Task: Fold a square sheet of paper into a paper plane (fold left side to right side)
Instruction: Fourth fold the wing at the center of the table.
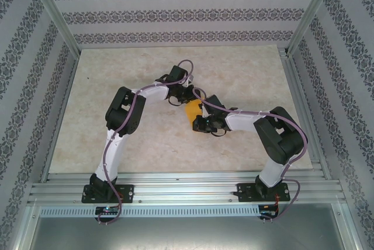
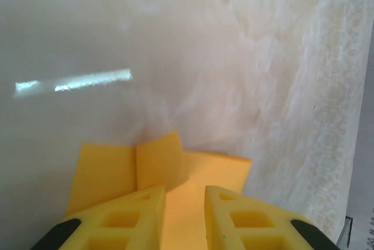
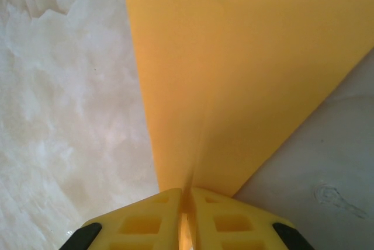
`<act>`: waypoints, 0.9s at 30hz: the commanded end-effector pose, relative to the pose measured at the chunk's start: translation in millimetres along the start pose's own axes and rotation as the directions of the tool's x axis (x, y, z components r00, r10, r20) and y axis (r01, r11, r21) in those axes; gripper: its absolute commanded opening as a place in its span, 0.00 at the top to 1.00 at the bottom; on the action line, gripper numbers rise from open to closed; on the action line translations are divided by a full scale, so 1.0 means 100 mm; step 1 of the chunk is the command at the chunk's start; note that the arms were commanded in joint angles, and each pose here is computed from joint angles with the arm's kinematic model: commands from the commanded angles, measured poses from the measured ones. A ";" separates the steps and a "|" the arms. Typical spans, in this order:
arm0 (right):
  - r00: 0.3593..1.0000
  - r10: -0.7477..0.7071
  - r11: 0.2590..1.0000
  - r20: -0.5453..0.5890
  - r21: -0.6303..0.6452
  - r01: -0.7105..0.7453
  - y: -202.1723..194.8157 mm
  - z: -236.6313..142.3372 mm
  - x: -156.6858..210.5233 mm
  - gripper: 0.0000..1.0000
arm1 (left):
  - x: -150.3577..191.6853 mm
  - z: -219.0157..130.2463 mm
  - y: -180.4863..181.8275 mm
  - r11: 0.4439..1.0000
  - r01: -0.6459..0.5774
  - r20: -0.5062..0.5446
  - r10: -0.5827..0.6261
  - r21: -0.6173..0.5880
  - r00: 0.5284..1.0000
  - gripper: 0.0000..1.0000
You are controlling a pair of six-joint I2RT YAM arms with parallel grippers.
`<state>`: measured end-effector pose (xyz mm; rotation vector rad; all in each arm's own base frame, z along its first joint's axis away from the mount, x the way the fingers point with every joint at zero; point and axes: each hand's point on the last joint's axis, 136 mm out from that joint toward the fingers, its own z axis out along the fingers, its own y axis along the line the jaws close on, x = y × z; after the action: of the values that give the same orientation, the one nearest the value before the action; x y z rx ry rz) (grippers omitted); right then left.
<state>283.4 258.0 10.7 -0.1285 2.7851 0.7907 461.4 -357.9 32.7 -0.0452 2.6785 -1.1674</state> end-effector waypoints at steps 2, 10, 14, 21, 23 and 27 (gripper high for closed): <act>0.977 0.068 0.984 -0.202 0.172 -0.033 -0.46 0.10 0.65 0.86 | -0.49 -0.05 0.32 0.997 -0.005 0.118 0.014 -0.072 0.993 0.73; 0.976 0.070 0.984 -0.205 0.174 -0.034 -0.47 0.10 0.66 0.86 | -0.76 0.01 0.35 0.995 -0.013 0.136 0.026 -0.097 0.990 0.71; 0.980 0.058 0.988 -0.190 0.154 -0.029 -0.42 0.09 0.61 0.86 | -0.90 -0.08 0.36 0.996 -0.007 0.158 0.022 -0.090 0.987 0.71; 0.997 -0.042 0.997 -0.069 0.063 0.047 -0.07 -0.13 0.18 0.81 | -1.12 -0.74 0.04 0.993 -0.085 0.242 0.101 -0.077 0.965 0.65; 0.997 -0.072 0.996 -0.017 0.045 0.072 0.04 -0.26 0.01 0.79 | -1.13 -0.98 0.00 0.992 -0.097 0.271 0.116 -0.081 0.956 0.62; 0.988 -0.123 0.992 0.091 0.053 0.118 0.16 -0.60 -0.31 0.72 | -1.01 -1.49 -0.04 0.990 -0.111 0.337 0.136 -0.092 0.932 0.59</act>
<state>278.6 246.4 35.6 -0.1985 2.7897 0.7253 530.4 -261.0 88.1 -0.1511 2.5293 -0.9582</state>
